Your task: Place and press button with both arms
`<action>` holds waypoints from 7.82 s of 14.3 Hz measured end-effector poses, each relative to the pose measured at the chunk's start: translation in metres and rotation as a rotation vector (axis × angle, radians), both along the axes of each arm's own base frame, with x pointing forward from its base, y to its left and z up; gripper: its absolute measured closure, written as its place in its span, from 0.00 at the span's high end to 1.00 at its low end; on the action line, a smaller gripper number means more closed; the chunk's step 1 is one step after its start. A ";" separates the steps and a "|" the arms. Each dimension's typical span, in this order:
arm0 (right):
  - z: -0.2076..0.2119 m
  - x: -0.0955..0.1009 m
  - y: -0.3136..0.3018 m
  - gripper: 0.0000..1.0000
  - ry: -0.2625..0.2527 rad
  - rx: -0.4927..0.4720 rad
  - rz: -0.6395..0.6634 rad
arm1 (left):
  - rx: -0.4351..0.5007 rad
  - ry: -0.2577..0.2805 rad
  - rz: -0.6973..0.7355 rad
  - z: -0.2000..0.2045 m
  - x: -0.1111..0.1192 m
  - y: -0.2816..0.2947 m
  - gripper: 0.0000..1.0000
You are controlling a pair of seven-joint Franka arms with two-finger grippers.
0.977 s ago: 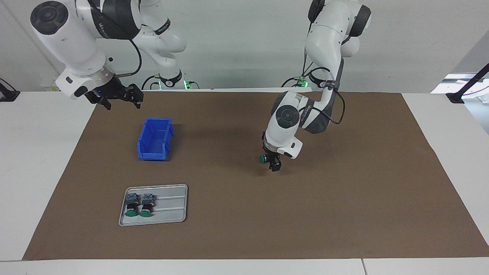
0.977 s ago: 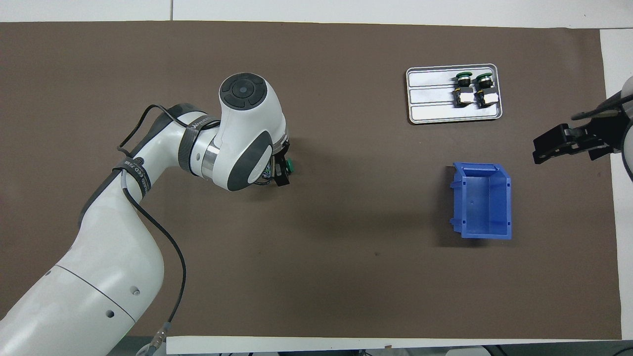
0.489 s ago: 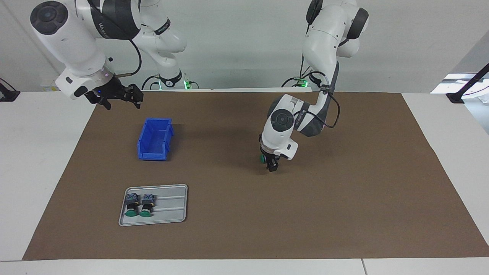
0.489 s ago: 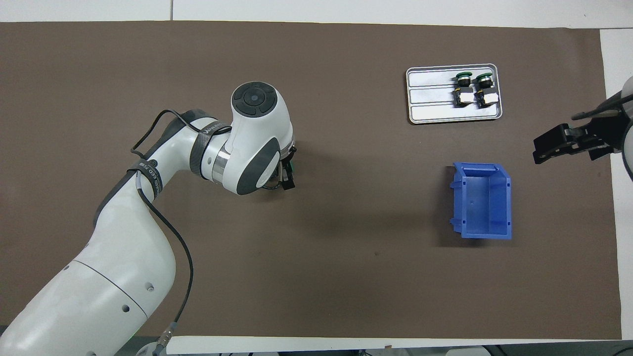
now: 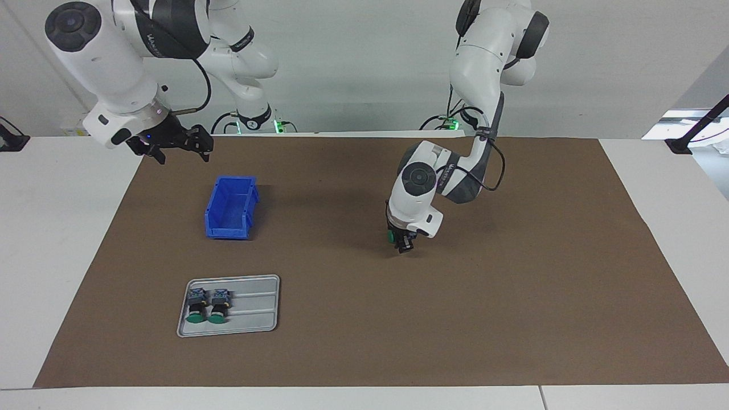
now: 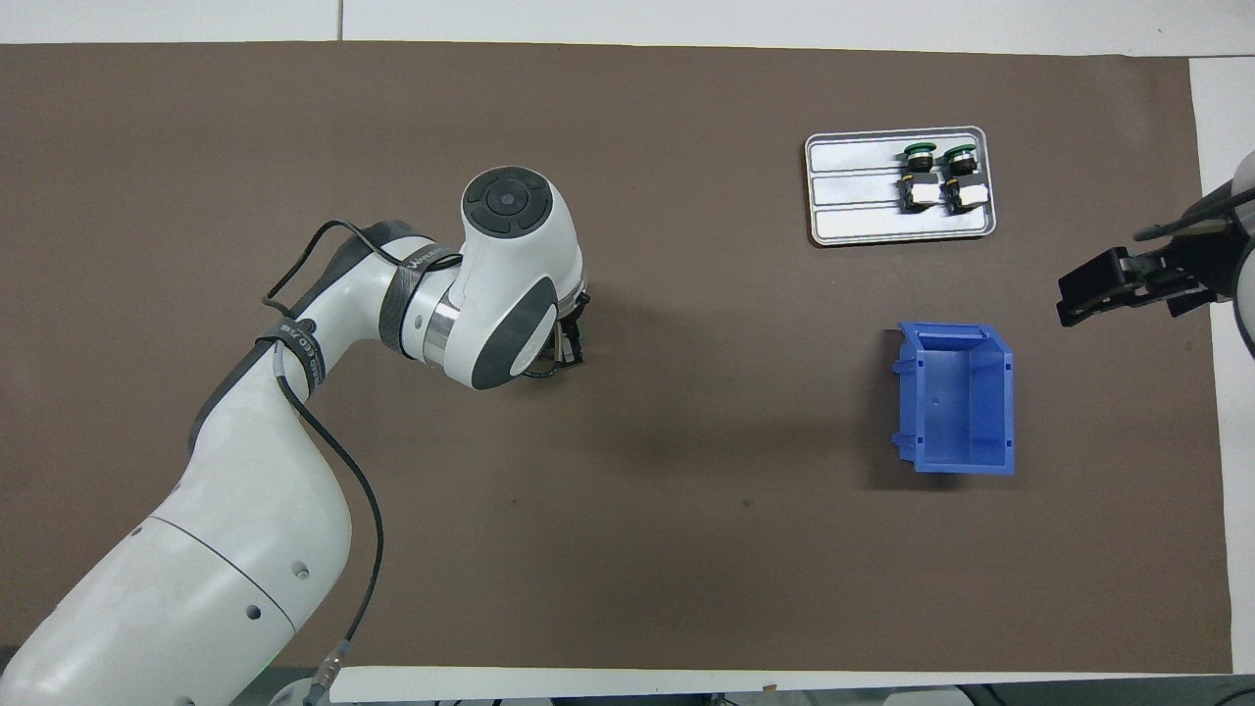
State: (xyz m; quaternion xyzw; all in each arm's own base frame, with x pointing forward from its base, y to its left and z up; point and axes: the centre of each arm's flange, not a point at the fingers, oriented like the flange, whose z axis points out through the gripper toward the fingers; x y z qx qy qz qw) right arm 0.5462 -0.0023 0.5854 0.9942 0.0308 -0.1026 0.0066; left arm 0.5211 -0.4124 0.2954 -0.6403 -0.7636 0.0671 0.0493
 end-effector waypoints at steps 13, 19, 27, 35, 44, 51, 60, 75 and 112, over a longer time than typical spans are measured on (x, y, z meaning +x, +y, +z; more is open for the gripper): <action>0.000 0.000 0.000 1.00 0.000 0.001 0.004 | -0.196 0.033 -0.050 0.021 0.006 -0.002 0.33; 0.000 0.000 0.000 1.00 0.000 0.001 0.004 | -0.490 0.009 -0.089 0.033 0.028 0.008 0.33; 0.000 0.000 0.000 1.00 0.000 0.001 0.004 | -0.776 -0.121 -0.021 0.036 0.035 0.042 0.33; 0.000 0.000 0.000 1.00 0.000 0.001 0.004 | -1.030 -0.271 0.052 0.008 -0.006 0.085 0.33; 0.000 0.000 0.000 1.00 0.000 0.001 0.004 | -1.140 -0.333 0.039 -0.030 -0.036 0.099 0.33; 0.000 0.000 0.000 1.00 0.000 0.001 0.005 | -1.168 -0.361 0.027 -0.051 -0.051 0.111 0.33; 0.000 0.000 0.000 1.00 0.000 0.001 0.005 | -1.157 -0.366 0.022 -0.058 -0.057 0.115 0.46; 0.000 0.000 0.000 1.00 0.000 0.001 0.005 | -1.100 -0.431 0.050 -0.028 -0.052 0.122 1.00; 0.001 0.000 0.001 1.00 -0.001 0.001 0.008 | -0.378 -0.440 -1.064 0.130 -0.034 0.085 1.00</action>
